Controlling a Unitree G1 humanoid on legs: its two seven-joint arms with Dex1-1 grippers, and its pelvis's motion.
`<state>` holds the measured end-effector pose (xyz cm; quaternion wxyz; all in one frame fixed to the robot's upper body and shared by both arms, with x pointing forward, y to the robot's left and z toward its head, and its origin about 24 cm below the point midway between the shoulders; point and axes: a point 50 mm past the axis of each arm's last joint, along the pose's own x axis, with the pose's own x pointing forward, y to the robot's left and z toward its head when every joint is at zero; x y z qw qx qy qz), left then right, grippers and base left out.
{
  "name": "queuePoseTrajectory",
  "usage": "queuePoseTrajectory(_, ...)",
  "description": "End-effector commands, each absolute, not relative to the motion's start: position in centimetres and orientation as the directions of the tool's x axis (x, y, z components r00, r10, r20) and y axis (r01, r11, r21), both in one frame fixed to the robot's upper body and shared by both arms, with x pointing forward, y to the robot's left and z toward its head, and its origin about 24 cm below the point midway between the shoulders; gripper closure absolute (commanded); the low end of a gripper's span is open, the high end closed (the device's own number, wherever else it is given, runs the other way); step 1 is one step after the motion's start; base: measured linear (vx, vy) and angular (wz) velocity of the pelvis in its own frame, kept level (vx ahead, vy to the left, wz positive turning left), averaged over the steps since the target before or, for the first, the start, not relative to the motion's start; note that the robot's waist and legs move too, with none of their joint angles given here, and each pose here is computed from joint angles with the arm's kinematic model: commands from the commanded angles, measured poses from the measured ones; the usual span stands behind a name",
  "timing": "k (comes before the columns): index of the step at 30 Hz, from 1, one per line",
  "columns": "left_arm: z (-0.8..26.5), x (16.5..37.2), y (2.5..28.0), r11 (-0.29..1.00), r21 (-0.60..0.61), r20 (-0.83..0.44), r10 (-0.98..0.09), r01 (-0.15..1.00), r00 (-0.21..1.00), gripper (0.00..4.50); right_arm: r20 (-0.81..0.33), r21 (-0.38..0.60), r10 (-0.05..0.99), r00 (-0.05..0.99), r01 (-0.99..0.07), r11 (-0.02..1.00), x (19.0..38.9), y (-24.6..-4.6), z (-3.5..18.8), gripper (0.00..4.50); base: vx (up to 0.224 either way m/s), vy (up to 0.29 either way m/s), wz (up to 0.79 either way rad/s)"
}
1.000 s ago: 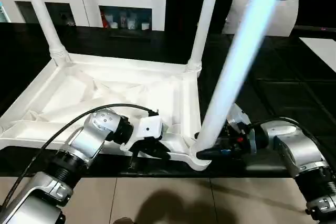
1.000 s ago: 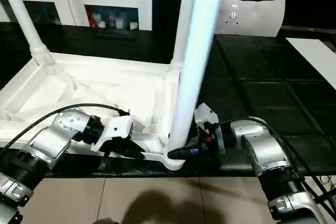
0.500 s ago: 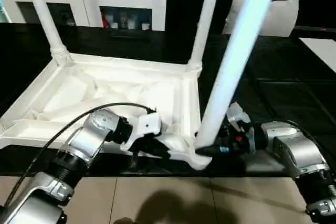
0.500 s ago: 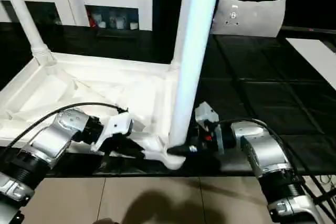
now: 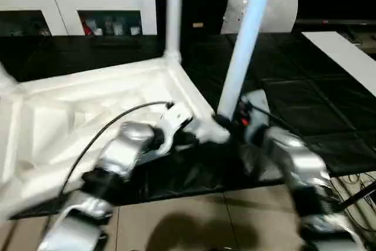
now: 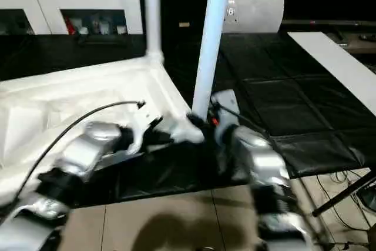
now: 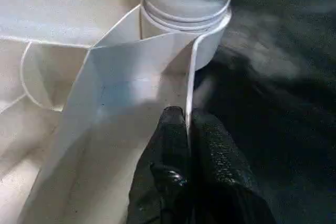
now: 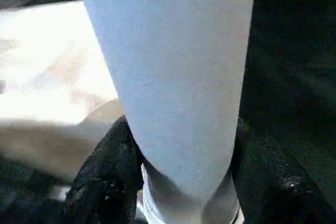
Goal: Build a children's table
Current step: Rotate leg to tighten
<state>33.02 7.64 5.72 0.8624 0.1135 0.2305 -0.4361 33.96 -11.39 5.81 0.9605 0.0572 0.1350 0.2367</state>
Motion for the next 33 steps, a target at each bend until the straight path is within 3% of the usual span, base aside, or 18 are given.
queuePoseTrajectory(1,9.6,34.0,4.7,0.612,0.033,-0.308,-0.746,0.790,0.590,4.50,-0.216,0.257,0.608,0.764,-0.556,0.790,33.1,-6.5,5.4,2.49,0.000,0.000,0.00)
queuePoseTrajectory(3,9.5,33.9,4.4,0.607,0.050,-0.321,-0.742,0.793,0.588,4.50,-0.195,0.263,0.592,0.782,-0.539,0.800,33.4,-6.3,5.8,1.94,0.055,-0.010,0.03)
queuePoseTrajectory(6,9.3,33.7,4.9,0.596,0.068,-0.338,-0.741,0.800,0.580,4.50,-0.184,0.259,0.583,0.792,-0.533,0.806,33.4,-6.7,6.0,1.59,0.019,-0.004,0.00)
queuePoseTrajectory(11,8.9,33.3,5.8,0.552,0.061,-0.348,-0.769,0.832,0.536,4.50,-0.141,0.211,0.569,0.810,-0.537,0.817,33.2,-9.1,6.1,1.28,0.000,0.000,0.00)
queuePoseTrajectory(12,8.7,33.2,6.0,0.535,0.068,-0.351,-0.777,0.842,0.522,4.50,-0.136,0.197,0.569,0.811,-0.541,0.818,33.1,-9.9,6.2,1.06,0.000,0.000,0.00)
queuePoseTrajectory(16,8.1,33.0,7.0,0.489,0.080,-0.382,-0.790,0.869,0.480,4.50,-0.111,0.149,0.601,0.791,-0.585,0.797,32.8,-12.2,6.9,0.84,0.000,0.000,0.00)
queuePoseTrajectory(18,7.9,32.8,7.5,0.450,0.088,-0.396,-0.803,0.889,0.446,4.50,-0.106,0.116,0.630,0.769,-0.620,0.776,32.5,-13.5,7.2,0.50,0.000,0.000,0.00)
queuePoseTrajectory(20,7.7,32.4,8.2,0.378,0.096,-0.414,-0.826,0.921,0.382,4.50,-0.115,0.063,0.693,0.712,-0.691,0.720,32.0,-15.1,7.8,0.42,0.000,0.000,0.00)
queuePoseTrajectory(26,7.5,31.3,9.4,0.165,0.121,-0.469,-0.859,0.979,0.203,4.50,-0.180,-0.013,0.857,0.483,-0.872,0.489,30.0,-16.9,8.3,0.32,0.000,0.000,0.00)
queuePoseTrajectory(33,6.9,30.3,10.6,-0.020,0.105,-0.547,-0.836,0.994,0.041,4.50,-0.253,0.042,0.926,0.281,-0.953,0.301,28.8,-17.8,8.0,0.32,0.000,0.000,0.00)
